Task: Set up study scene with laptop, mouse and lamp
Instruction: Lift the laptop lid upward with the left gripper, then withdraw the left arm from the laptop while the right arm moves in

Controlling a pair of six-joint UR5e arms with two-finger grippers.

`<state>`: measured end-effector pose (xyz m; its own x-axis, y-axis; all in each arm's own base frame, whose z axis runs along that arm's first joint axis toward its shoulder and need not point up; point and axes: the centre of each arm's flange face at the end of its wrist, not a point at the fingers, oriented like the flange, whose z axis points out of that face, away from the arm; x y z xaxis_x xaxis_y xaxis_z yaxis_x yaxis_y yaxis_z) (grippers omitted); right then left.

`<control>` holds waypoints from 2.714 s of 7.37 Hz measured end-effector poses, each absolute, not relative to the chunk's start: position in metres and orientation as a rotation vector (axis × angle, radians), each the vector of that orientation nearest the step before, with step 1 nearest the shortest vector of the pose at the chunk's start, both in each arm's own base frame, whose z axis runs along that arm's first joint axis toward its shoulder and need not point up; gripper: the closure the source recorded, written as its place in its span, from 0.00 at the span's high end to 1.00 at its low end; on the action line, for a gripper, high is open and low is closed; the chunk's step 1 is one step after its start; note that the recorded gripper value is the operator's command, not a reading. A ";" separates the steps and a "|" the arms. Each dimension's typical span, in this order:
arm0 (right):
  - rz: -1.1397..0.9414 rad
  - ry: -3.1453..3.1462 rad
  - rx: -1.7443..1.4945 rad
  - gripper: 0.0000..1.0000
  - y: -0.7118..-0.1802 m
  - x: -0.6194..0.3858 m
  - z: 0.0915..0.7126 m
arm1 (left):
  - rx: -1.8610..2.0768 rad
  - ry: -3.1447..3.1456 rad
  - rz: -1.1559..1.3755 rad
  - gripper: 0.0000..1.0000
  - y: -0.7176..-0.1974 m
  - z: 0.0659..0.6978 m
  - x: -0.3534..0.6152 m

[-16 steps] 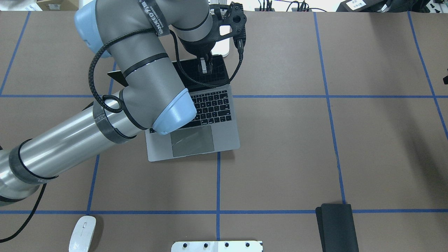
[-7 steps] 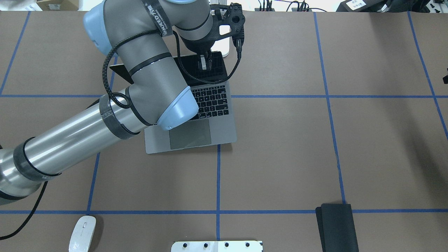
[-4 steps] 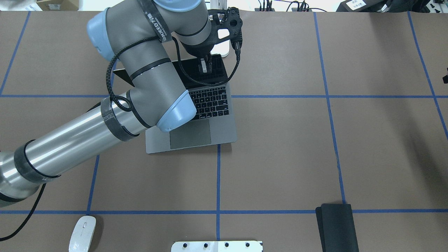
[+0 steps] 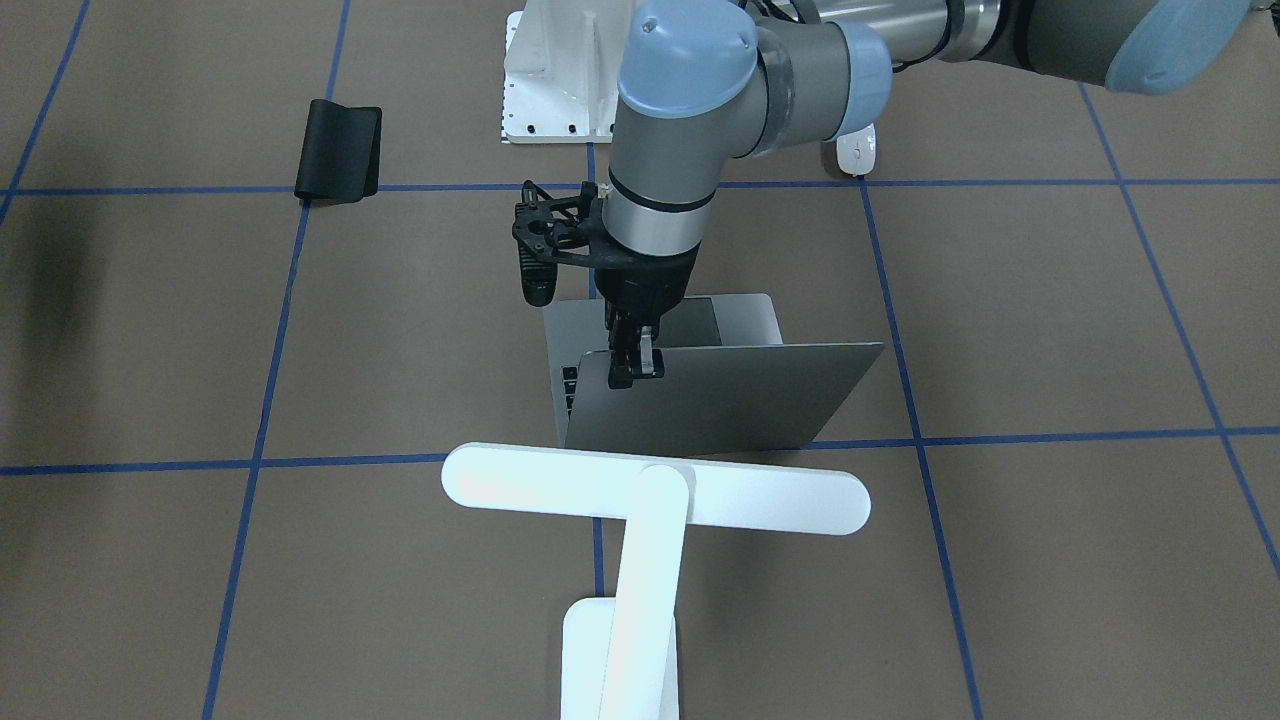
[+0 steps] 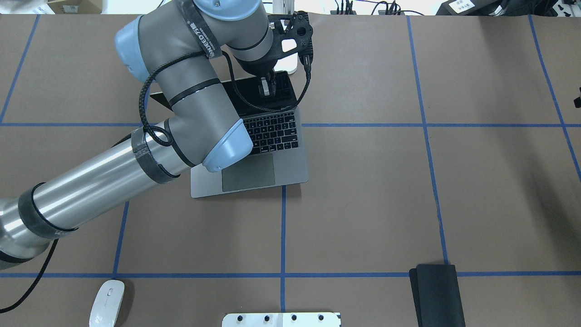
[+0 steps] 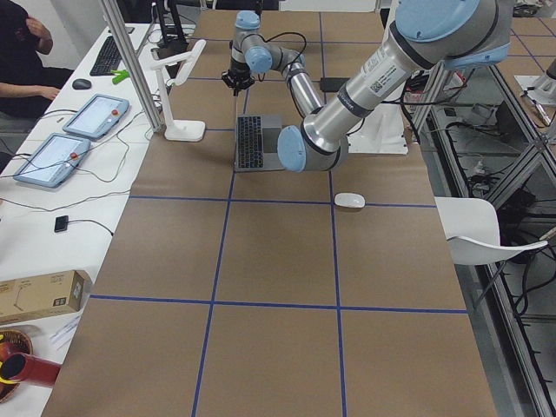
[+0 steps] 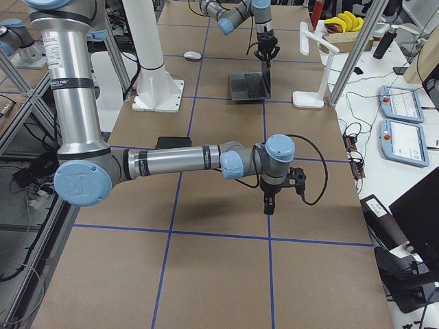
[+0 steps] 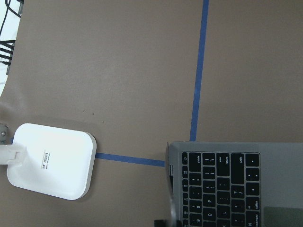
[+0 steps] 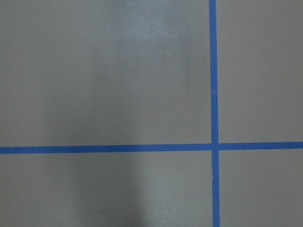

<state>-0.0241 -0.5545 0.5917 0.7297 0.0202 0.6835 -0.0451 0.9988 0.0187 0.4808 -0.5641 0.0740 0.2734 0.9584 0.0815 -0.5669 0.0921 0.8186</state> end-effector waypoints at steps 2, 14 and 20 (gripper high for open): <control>0.036 -0.752 0.035 1.00 -0.555 -0.024 0.591 | 0.873 0.559 1.222 0.37 -0.564 0.074 0.480; -0.005 -0.776 0.114 1.00 -0.551 -0.025 0.550 | 0.874 0.670 1.029 0.82 -0.506 0.126 0.389; -0.194 -1.008 0.138 0.93 -0.507 -0.095 0.454 | 0.584 0.832 0.755 1.00 -0.526 0.312 0.162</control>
<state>-0.0945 -0.5069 0.4545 0.5188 -0.2245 0.8249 0.0971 0.9741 0.2040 0.1621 -0.5256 0.3123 0.4485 0.7811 -0.4344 -0.3568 0.6021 0.7143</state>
